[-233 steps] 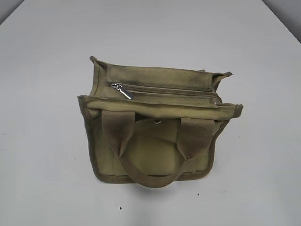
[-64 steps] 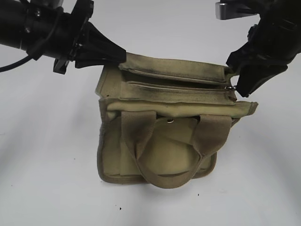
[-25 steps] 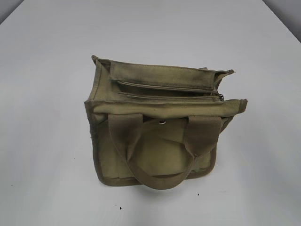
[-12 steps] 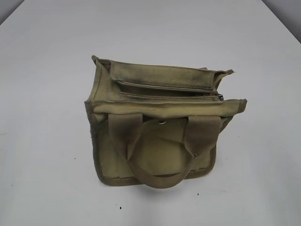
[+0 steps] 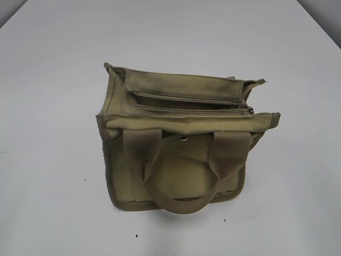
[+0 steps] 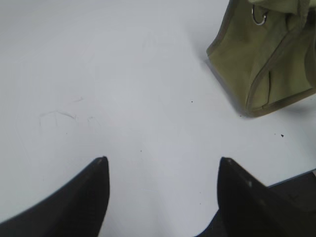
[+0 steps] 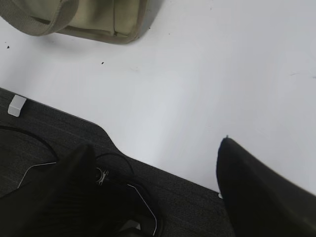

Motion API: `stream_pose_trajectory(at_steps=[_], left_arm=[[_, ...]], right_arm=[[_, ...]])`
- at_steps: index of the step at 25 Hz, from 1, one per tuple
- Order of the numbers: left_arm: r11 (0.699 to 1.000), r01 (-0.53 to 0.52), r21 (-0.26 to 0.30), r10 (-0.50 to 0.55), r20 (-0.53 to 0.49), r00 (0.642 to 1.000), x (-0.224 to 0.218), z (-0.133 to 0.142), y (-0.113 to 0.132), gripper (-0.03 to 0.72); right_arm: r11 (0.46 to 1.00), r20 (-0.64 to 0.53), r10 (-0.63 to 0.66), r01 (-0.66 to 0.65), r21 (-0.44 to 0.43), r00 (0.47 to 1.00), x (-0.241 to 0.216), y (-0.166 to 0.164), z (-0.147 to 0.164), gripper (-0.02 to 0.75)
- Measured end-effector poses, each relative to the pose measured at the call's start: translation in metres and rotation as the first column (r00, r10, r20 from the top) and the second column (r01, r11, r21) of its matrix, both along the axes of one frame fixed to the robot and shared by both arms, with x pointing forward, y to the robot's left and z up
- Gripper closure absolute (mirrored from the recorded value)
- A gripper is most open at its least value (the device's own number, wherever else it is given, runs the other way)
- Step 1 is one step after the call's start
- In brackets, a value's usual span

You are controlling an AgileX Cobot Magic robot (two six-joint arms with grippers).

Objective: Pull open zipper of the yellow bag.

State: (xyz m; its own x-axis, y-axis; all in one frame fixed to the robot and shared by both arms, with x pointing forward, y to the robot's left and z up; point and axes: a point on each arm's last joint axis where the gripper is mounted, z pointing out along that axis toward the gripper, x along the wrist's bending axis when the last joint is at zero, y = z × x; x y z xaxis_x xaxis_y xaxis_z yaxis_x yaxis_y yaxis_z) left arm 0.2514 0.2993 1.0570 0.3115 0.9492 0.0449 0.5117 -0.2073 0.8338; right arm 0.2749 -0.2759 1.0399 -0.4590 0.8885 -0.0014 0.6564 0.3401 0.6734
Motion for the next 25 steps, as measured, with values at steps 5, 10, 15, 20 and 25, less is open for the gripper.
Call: stream_pose_trajectory(at_steps=[5, 10, 15, 20, 25], left_arm=[[1.0, 0.0, -0.001, 0.0, 0.003, 1.0, 0.0001, 0.0002, 0.0, 0.161], [1.0, 0.0, 0.0, 0.0, 0.003, 1.0, 0.0002, 0.0002, 0.0, 0.161], [1.0, 0.0, 0.0, 0.0, 0.003, 1.0, 0.0002, 0.0002, 0.0, 0.161], [1.0, 0.0, 0.0, 0.0, 0.003, 1.0, 0.0002, 0.0002, 0.0, 0.161], [1.0, -0.002, 0.0, 0.002, 0.005, 1.0, 0.0001, 0.0003, 0.0002, 0.161]], right_arm=[[1.0, 0.003, 0.0, 0.0, 0.001, 1.0, 0.0, 0.0, 0.0002, 0.154], [1.0, 0.003, 0.0, 0.0, 0.001, 1.0, 0.0, 0.0, 0.0002, 0.154], [1.0, 0.003, -0.001, 0.001, 0.002, 1.0, 0.0, 0.0, 0.0002, 0.154], [1.0, 0.003, -0.001, 0.001, 0.002, 1.0, 0.0, 0.0, 0.0002, 0.154], [1.0, 0.003, -0.014, 0.014, 0.005, 1.0, 0.0003, -0.0002, 0.0003, 0.154]])
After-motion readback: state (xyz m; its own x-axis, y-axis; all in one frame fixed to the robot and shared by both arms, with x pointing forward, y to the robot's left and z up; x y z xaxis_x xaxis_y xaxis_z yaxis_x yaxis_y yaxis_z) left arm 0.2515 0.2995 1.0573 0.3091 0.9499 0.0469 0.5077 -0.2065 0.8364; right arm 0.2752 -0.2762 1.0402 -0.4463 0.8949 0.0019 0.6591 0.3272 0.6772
